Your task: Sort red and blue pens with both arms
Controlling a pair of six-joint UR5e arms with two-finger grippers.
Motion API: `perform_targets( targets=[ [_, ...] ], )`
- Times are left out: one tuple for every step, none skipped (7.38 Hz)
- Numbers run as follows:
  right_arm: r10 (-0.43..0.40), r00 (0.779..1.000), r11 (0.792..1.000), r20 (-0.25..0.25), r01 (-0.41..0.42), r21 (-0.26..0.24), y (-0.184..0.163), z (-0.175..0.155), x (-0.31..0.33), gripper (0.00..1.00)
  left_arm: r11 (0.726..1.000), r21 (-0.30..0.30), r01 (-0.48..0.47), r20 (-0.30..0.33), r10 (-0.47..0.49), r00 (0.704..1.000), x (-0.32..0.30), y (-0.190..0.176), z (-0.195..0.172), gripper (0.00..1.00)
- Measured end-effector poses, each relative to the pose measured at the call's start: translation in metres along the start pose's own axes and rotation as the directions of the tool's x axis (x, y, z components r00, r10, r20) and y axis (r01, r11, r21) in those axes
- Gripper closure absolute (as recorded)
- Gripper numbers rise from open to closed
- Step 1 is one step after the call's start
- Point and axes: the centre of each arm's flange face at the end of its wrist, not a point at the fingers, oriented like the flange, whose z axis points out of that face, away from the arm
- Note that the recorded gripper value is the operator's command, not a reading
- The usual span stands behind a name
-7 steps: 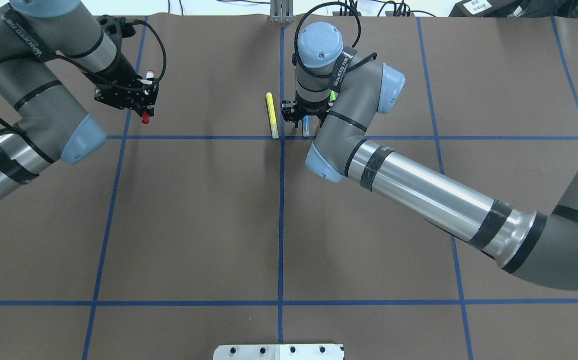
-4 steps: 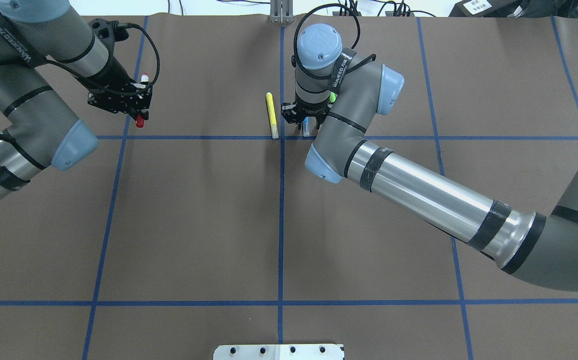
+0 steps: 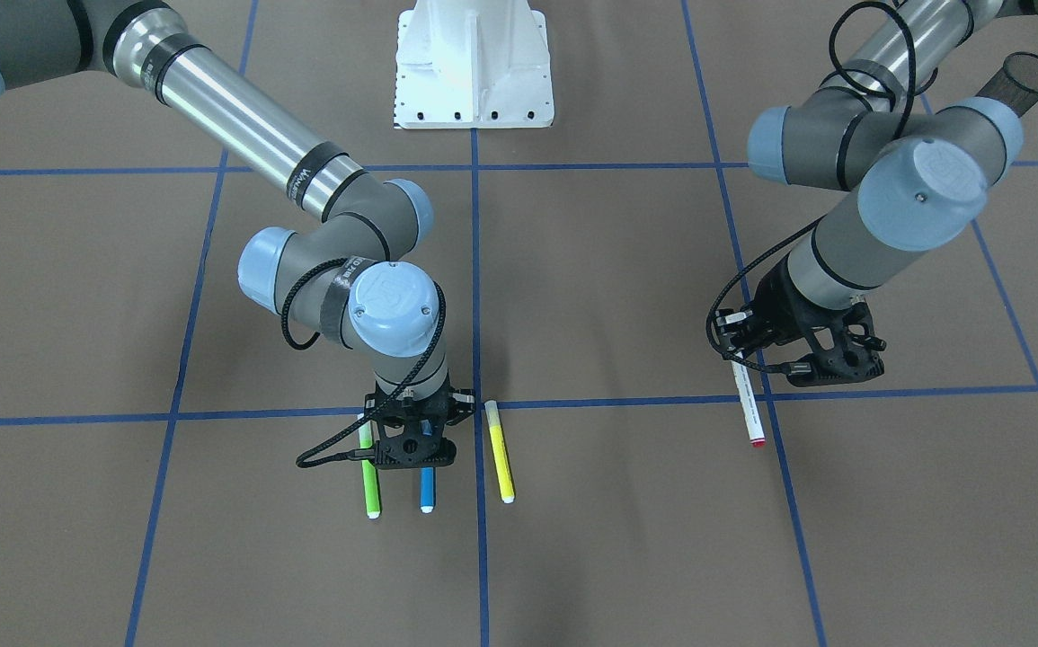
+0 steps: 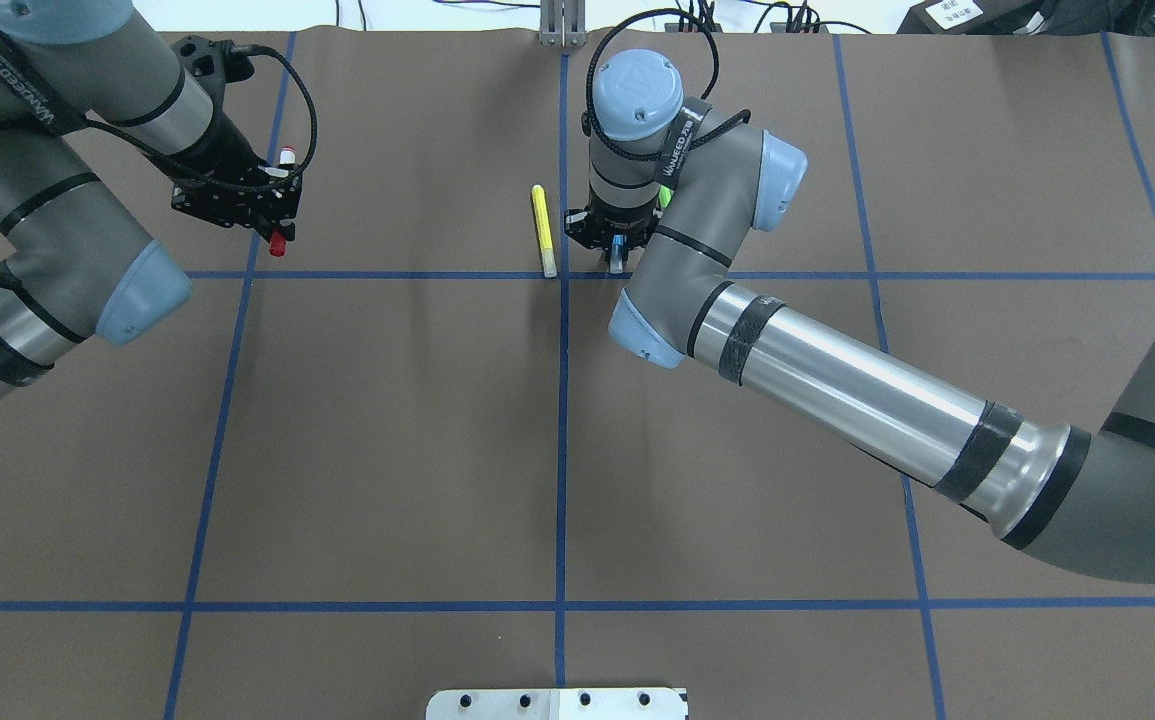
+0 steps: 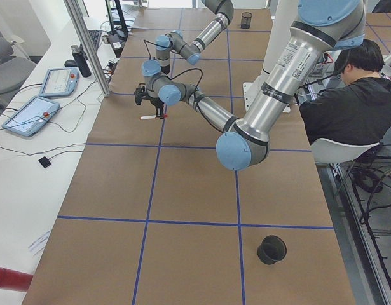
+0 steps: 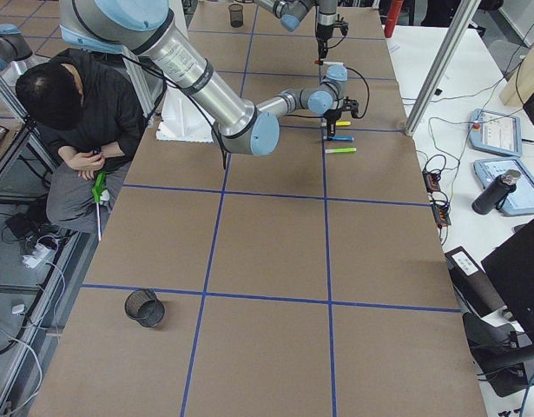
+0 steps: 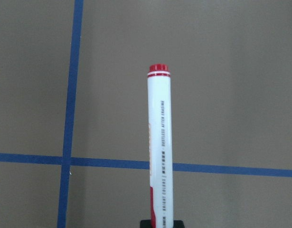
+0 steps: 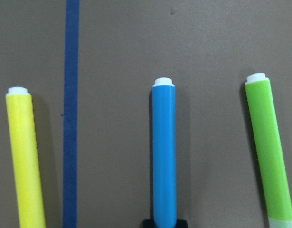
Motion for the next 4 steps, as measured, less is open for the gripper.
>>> perform_targets(
  targets=[
    [-0.006, 1.000, 1.000, 0.018, 0.006, 0.012, -0.003, -0.015, -0.004, 1.00, 1.000, -0.001, 0.000, 0.000, 0.000, 1.000, -0.004, 0.005, -0.002, 1.00],
    [-0.001, 1.000, 1.000, 0.031, 0.000, 0.018, -0.007, -0.042, -0.006, 1.00, 1.000, -0.003, 0.006, 0.008, -0.006, 1.000, -0.008, 0.008, -0.005, 1.00],
    [0.013, 1.000, 1.000, 0.020, -0.013, 0.006, -0.008, -0.074, -0.004, 1.00, 1.000, -0.011, 0.006, 0.028, -0.006, 1.000, -0.012, 0.011, -0.013, 1.00],
    [0.010, 1.000, 1.000, -0.002, -0.010, -0.008, -0.002, -0.100, 0.009, 1.00, 1.000, -0.022, -0.013, 0.060, 0.014, 0.998, -0.018, 0.016, -0.025, 1.00]
  ],
)
